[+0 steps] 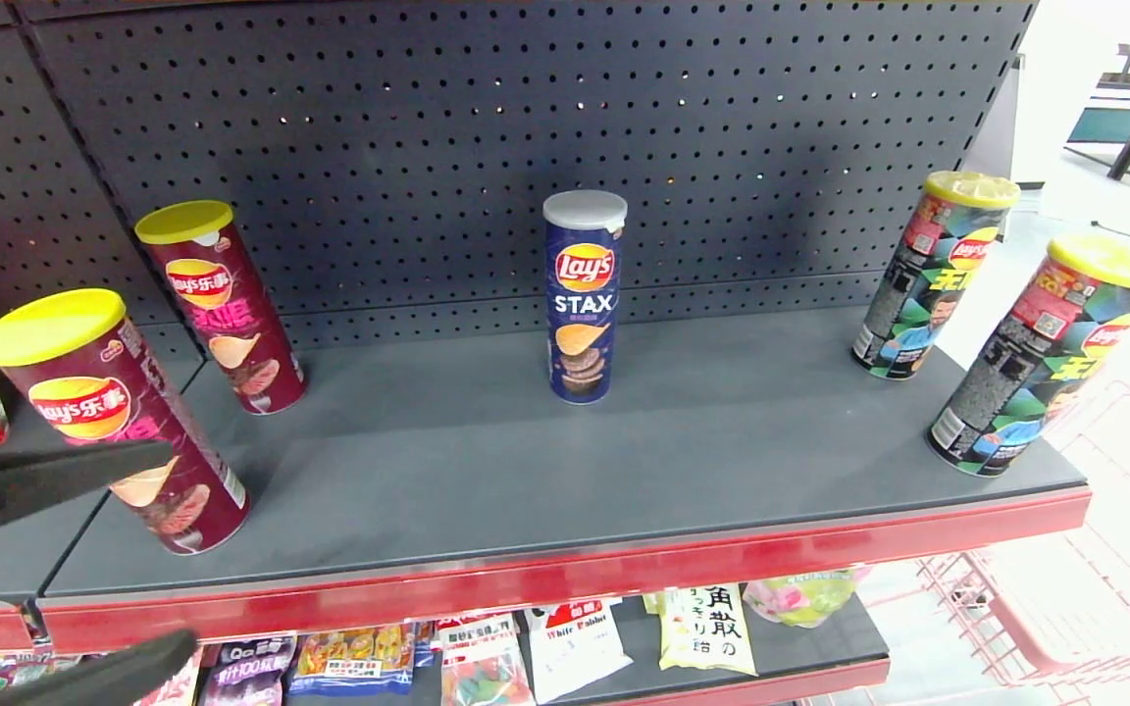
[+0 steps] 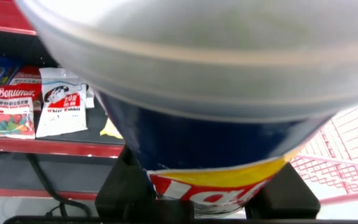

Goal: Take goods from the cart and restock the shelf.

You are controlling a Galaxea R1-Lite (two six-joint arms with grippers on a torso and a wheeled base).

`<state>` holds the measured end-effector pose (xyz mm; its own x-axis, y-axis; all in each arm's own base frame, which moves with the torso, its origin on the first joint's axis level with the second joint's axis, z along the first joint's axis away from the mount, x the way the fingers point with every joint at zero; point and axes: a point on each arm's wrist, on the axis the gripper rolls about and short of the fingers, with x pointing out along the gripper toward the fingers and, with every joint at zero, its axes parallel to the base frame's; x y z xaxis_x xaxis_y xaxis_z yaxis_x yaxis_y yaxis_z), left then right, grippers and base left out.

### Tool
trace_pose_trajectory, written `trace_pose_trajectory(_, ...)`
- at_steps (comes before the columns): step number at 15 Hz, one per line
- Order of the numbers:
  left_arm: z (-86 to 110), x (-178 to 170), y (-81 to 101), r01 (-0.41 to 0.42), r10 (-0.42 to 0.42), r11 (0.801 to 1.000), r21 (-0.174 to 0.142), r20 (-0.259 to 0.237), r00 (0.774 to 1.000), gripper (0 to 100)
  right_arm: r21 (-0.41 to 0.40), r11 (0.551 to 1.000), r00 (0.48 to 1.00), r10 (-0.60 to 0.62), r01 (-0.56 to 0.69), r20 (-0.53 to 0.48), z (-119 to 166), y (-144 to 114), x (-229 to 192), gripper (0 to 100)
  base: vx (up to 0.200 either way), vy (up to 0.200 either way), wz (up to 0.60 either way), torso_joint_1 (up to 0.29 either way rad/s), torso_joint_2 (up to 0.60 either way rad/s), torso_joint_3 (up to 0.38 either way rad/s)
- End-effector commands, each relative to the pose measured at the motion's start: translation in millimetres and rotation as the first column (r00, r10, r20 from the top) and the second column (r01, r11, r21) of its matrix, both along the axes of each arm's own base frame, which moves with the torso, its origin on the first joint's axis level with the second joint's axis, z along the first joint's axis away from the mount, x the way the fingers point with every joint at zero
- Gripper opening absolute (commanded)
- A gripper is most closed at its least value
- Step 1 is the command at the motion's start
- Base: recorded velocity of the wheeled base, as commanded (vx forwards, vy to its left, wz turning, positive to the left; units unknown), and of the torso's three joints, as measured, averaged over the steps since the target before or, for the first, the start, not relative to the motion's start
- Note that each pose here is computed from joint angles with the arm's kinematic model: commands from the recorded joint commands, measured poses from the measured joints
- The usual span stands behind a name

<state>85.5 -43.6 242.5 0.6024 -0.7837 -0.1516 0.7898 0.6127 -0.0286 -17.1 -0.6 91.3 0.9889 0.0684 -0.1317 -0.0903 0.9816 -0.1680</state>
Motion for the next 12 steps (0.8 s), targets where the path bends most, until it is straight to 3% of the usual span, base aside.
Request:
trace_pose_trajectory(1,4.7,98,-54.1,0.081,-0.077,0.995,0.060,-0.070,0.995,100,0.001,1.000,1.000,0.002,-0.002,0.029,-2,0,-3,0,0.000,0.000,0.00,0.000,0.00,0.000)
trace_pose_trajectory(5,12.5,169,-95.7,0.048,-0.044,0.996,0.080,-0.049,0.998,100,0.003,1.000,0.999,0.001,-0.002,0.049,1,0,-4,0,0.000,0.000,0.00,0.000,0.00,0.000)
trace_pose_trajectory(8,2.6,207,-114.1,0.050,-0.054,0.986,0.160,0.019,0.998,100,0.006,1.000,0.998,0.003,-0.003,0.067,6,0,-6,0,0.000,0.000,0.00,0.000,0.00,0.000)
trace_pose_trajectory(12,0.9,235,-127.0,0.015,-0.024,0.985,0.170,0.048,0.999,100,0.017,1.000,0.997,0.001,-0.003,0.079,9,0,-7,0,0.000,0.000,0.00,0.000,0.00,0.000)
